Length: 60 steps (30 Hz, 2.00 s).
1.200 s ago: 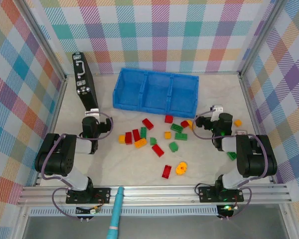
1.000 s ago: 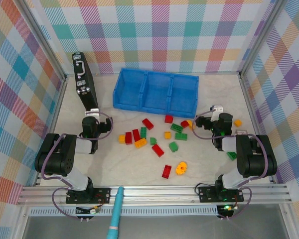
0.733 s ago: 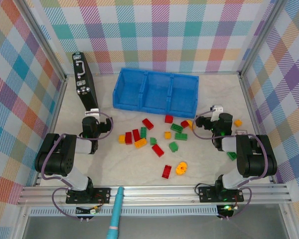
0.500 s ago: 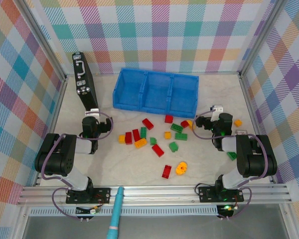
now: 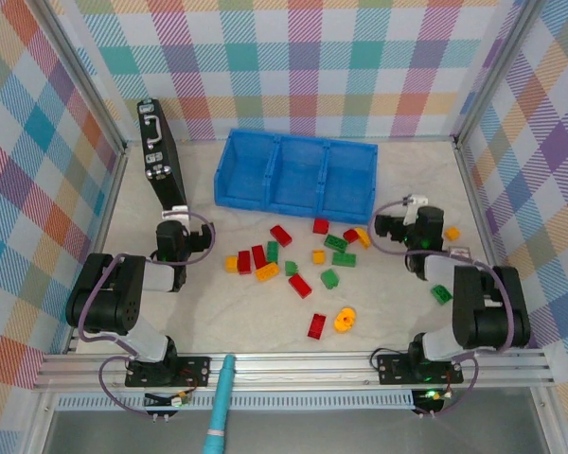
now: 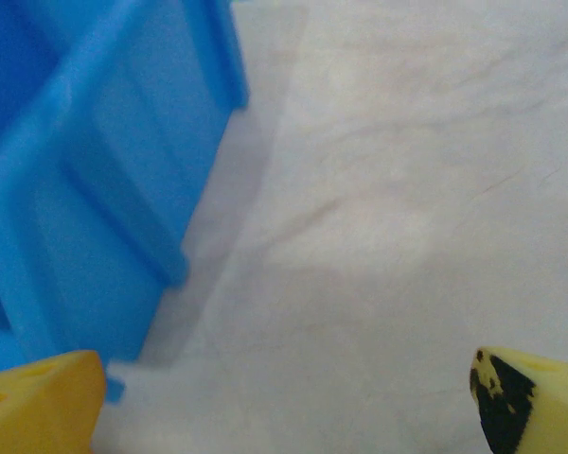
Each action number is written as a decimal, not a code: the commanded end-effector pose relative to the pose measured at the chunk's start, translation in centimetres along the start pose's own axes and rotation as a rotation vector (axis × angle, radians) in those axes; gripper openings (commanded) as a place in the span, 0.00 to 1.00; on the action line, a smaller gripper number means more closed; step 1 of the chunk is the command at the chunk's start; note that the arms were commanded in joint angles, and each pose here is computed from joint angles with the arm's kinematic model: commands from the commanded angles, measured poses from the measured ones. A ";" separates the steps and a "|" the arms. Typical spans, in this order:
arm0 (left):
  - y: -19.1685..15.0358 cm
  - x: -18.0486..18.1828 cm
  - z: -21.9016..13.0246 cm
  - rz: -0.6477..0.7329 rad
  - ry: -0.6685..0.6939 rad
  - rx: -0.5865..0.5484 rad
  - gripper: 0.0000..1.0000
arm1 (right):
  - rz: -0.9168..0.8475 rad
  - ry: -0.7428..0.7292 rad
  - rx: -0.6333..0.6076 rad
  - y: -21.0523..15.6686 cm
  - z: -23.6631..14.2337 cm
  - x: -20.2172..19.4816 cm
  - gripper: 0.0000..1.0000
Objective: Sort the legos into containers by color
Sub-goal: Pick up the lego from the middle-right of the table.
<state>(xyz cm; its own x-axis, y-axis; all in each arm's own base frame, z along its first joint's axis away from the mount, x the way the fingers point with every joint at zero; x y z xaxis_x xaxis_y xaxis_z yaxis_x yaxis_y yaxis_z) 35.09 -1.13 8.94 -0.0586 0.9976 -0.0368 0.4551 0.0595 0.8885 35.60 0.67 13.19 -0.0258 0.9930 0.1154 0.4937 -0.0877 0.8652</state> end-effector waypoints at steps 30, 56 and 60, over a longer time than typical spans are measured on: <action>17.0 -10.6 -10.7 0.102 -0.114 -0.033 1.00 | 0.775 -0.351 0.416 1.2 -6.6 -10.6 0.98; 16.5 -11.1 -9.2 0.166 -0.078 0.039 1.00 | 0.754 -0.483 0.554 -1.5 1.5 -16.7 0.69; 16.7 -11.4 -9.0 0.167 -0.084 0.040 1.00 | 0.761 -0.487 0.570 -2.3 2.0 -17.3 0.64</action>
<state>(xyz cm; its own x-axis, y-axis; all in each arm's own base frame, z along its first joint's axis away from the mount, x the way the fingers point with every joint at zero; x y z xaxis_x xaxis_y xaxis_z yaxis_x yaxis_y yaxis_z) 35.03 -11.40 27.03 0.0831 0.9947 0.0607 0.5103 -0.0948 0.8548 36.57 -15.31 8.74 0.7382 0.6350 0.2275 0.5752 -0.7688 0.2795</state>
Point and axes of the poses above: each hand's point on the last joint's axis, 136 mm out from that joint toward the fingers, its own z axis out along the fingers, its own x axis along the line the jaws close on, y = z × x, the point moved 5 cm from there along -z, back along the fingers
